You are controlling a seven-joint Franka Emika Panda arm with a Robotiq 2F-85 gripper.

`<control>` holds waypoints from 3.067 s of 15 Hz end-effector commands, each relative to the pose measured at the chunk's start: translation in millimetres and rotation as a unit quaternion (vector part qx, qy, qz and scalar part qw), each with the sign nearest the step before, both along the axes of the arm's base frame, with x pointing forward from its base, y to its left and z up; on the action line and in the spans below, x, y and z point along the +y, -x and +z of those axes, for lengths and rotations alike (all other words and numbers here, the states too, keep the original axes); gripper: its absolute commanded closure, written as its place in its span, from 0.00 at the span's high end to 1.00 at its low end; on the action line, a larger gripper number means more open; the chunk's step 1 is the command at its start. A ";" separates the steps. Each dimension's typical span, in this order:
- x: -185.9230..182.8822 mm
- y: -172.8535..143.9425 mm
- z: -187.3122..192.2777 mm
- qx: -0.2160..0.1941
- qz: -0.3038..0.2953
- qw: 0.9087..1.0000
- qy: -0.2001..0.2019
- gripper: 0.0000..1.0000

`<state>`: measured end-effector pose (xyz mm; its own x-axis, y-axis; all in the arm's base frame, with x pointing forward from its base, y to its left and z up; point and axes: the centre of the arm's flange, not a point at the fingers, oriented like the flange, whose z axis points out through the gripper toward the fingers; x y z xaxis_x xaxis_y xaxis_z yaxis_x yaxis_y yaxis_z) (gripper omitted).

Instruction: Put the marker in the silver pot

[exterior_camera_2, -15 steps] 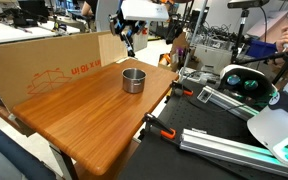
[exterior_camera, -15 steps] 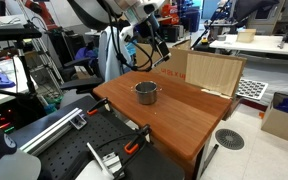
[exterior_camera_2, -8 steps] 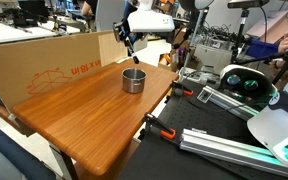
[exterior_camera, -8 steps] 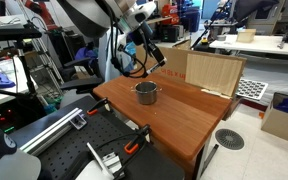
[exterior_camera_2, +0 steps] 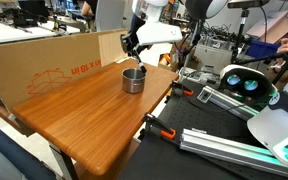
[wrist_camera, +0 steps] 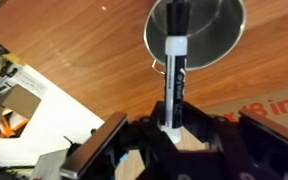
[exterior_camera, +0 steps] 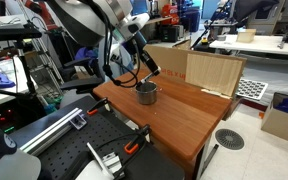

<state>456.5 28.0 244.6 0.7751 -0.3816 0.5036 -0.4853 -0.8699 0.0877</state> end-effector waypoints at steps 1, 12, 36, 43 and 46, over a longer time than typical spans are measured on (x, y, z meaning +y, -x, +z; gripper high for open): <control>-0.7 12.0 -10.5 -0.012 0.006 1.000 0.000 0.06; -0.7 -4.8 -11.3 -0.037 -0.008 0.999 0.009 0.06; -2.1 -12.5 -54.6 -0.004 -0.021 0.999 0.027 0.58; -2.6 -11.7 -57.8 0.001 -0.021 0.999 0.027 1.00; -3.2 -13.2 -53.5 -0.001 -0.028 0.999 0.025 1.00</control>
<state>468.3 25.6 190.8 0.7666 -0.3879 0.5118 -0.5182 -0.8443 0.1363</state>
